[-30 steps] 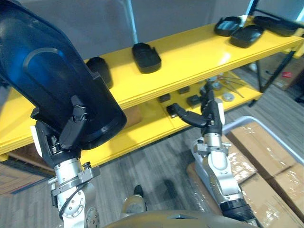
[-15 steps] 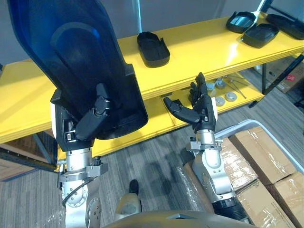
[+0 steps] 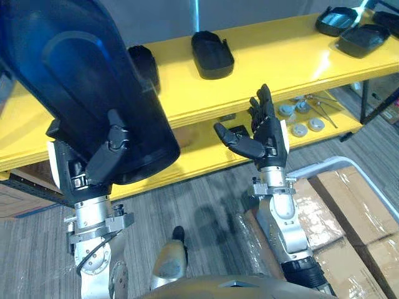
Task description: Walk over and take three plastic housings, then place them on the shelf
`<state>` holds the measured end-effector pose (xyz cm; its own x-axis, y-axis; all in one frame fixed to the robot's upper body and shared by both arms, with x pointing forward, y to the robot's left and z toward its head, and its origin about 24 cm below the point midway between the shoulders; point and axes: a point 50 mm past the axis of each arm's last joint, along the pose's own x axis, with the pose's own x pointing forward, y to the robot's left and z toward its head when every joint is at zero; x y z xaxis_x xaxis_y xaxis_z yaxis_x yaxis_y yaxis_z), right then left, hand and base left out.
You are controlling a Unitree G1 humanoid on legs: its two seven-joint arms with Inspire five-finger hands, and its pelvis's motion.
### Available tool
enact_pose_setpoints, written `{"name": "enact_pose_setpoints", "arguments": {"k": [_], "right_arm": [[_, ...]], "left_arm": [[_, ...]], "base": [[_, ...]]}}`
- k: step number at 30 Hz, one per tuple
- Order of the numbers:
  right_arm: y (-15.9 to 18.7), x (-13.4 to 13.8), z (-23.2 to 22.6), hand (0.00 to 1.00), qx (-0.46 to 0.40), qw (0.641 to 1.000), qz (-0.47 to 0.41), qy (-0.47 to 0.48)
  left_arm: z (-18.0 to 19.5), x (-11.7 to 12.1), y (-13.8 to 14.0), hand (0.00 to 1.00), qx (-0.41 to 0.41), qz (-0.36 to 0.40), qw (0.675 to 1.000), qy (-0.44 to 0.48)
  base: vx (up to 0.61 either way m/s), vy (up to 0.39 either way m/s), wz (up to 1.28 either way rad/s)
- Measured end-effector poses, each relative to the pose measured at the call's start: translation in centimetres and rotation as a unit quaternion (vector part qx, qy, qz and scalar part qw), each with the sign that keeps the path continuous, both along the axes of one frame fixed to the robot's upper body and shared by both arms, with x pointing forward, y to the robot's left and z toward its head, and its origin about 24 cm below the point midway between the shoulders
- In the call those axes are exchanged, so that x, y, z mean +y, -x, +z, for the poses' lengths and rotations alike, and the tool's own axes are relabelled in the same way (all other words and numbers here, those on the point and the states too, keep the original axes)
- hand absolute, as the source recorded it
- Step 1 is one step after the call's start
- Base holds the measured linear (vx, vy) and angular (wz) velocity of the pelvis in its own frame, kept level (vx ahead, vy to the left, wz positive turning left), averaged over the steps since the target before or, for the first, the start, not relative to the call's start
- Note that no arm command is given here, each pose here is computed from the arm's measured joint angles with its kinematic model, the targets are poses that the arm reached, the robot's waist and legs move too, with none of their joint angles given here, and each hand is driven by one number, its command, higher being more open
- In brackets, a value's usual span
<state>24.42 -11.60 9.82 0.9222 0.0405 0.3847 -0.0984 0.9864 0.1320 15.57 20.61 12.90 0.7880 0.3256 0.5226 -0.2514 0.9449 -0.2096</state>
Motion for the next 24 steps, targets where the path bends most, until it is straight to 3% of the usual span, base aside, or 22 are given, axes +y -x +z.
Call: {"name": "enact_pose_setpoints", "arguments": {"k": [6, 10, 17, 24], "right_arm": [[0.0, -0.6, -0.1, 1.0, -0.001, 1.0, -0.007, 0.009], [0.4, -1.1, -0.2, 1.0, -0.007, 1.0, -0.02, 0.013], [1.2, -6.5, 4.5, 1.0, -0.125, 0.981, -0.127, 0.08], [3.2, -7.6, 8.0, 1.0, -0.226, 0.957, -0.18, 0.031]], "left_arm": [[0.8, 1.2, 0.4, 0.0, -0.013, 0.017, 0.999, -0.028], [0.0, 1.5, -0.3, 0.0, -0.008, 0.023, 1.0, 0.011], [-0.9, 0.8, -1.4, 0.0, 0.002, -0.001, 0.999, 0.04], [-0.5, -0.3, -2.1, 0.0, -0.01, -0.036, 0.999, 0.04]], "base": [[0.19, 0.223, 0.51], [0.3, 0.06, 0.65], [0.26, -0.089, 0.65], [0.12, -0.005, -0.17]]}}
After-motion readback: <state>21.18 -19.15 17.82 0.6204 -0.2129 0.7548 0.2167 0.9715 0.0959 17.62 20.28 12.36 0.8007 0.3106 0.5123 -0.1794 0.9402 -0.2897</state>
